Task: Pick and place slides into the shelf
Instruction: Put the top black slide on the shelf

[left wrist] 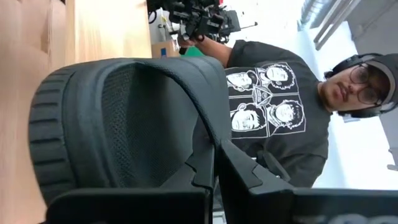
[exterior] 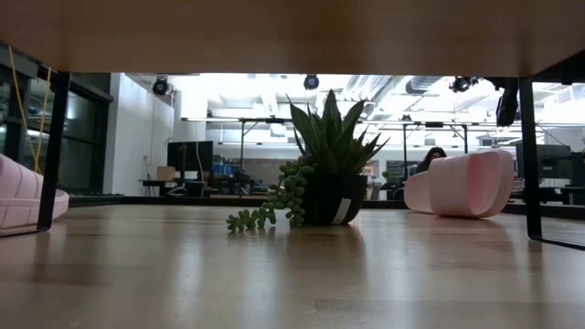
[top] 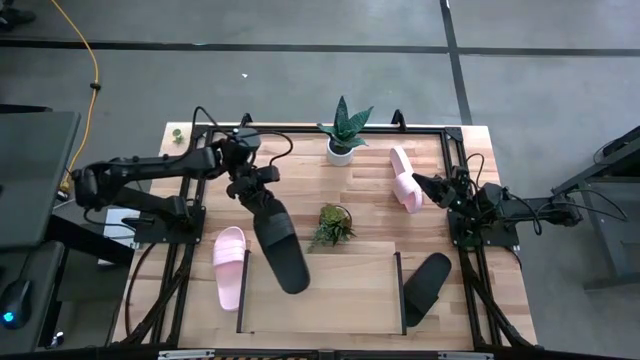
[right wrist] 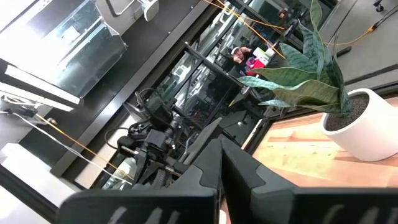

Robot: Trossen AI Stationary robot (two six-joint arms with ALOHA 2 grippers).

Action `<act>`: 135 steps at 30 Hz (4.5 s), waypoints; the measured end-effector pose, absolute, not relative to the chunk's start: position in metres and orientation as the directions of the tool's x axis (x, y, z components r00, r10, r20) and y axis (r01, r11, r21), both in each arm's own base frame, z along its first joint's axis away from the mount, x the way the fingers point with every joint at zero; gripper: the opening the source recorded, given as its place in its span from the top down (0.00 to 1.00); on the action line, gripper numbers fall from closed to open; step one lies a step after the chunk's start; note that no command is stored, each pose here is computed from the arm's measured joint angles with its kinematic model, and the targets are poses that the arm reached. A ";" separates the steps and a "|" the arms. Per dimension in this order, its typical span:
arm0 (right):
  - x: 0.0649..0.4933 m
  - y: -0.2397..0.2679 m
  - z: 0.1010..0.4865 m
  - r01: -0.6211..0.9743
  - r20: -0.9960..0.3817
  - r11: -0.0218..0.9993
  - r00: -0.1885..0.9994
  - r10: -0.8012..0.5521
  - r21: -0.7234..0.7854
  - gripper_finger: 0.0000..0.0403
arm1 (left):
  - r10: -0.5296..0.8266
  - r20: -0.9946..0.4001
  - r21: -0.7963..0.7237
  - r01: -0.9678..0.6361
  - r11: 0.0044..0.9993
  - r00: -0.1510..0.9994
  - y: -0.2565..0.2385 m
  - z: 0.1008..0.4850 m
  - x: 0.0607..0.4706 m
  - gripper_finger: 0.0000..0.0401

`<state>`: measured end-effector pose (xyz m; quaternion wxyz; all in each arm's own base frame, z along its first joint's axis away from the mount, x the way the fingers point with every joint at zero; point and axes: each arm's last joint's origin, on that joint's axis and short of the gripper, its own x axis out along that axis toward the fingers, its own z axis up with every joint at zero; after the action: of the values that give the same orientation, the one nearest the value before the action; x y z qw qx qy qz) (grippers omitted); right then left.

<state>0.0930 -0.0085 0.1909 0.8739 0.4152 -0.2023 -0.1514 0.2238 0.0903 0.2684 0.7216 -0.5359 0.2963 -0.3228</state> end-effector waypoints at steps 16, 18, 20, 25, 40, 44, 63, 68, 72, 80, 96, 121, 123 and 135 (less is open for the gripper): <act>0.093 -0.009 0.190 0.113 0.216 0.607 0.870 -0.442 0.787 1.00 | -0.842 -0.103 -0.972 0.125 0.197 0.529 0.070 0.254 0.234 1.00; 0.093 -0.009 0.190 0.113 0.216 0.607 0.871 -0.442 0.787 1.00 | -0.846 -0.107 -0.972 0.126 0.201 0.522 0.067 0.253 0.236 1.00; 0.093 -0.009 0.190 0.113 0.215 0.607 0.871 -0.442 0.787 1.00 | -0.851 -0.112 -0.973 0.117 0.199 0.514 0.064 0.251 0.238 1.00; 0.093 -0.009 0.189 0.116 0.212 0.607 0.872 -0.442 0.786 1.00 | -0.869 -0.125 -0.975 0.102 0.196 0.478 0.053 0.247 0.244 1.00; 0.093 -0.009 0.189 0.124 0.205 0.610 0.874 -0.440 0.783 1.00 | -0.912 -0.139 -0.983 0.060 0.175 0.385 0.030 0.232 0.256 1.00; 0.094 -0.009 0.188 0.126 0.203 0.611 0.875 -0.440 0.782 1.00 | -0.912 -0.138 -0.983 0.055 0.173 0.385 0.030 0.233 0.256 1.00; 0.093 -0.006 0.195 0.013 0.274 0.644 0.898 -0.343 0.765 1.00 | -0.914 -0.142 -0.986 0.025 0.164 0.379 0.032 0.222 0.262 1.00; 0.091 -0.006 0.202 -0.019 0.342 0.687 0.877 -0.338 0.726 1.00 | -0.920 -0.133 -0.988 0.030 0.155 0.369 0.032 0.222 0.262 1.00; 0.090 -0.006 0.202 -0.004 0.343 0.699 0.873 -0.347 0.715 1.00 | -0.920 -0.134 -0.987 0.029 0.155 0.370 0.032 0.222 0.262 1.00; 0.091 -0.006 0.202 0.000 0.339 0.699 0.875 -0.347 0.715 1.00 | -0.917 -0.141 -0.987 0.015 0.158 0.373 0.032 0.219 0.263 0.97; 0.091 -0.006 0.201 0.001 0.338 0.699 0.875 -0.347 0.715 1.00 | -0.915 -0.146 -0.988 0.000 0.157 0.377 0.032 0.219 0.263 0.83; 0.091 -0.006 0.201 0.003 0.336 0.699 0.876 -0.346 0.715 1.00 | -0.891 -0.117 -0.991 0.000 0.130 0.439 0.058 0.220 0.258 0.72; 0.091 -0.006 0.201 0.005 0.333 0.700 0.877 -0.347 0.715 1.00 | -0.892 -0.117 -0.992 -0.001 0.129 0.438 0.057 0.220 0.258 0.70; 0.092 -0.006 0.198 0.030 0.300 0.687 0.885 -0.356 0.726 1.00 | -0.887 -0.141 -0.987 0.007 0.160 0.440 0.052 0.219 0.259 0.68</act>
<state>0.0919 -0.0064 0.1976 0.8930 0.3808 -0.2141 -0.1081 0.2595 0.0518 0.2191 0.6475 -0.5485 0.4010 -0.3451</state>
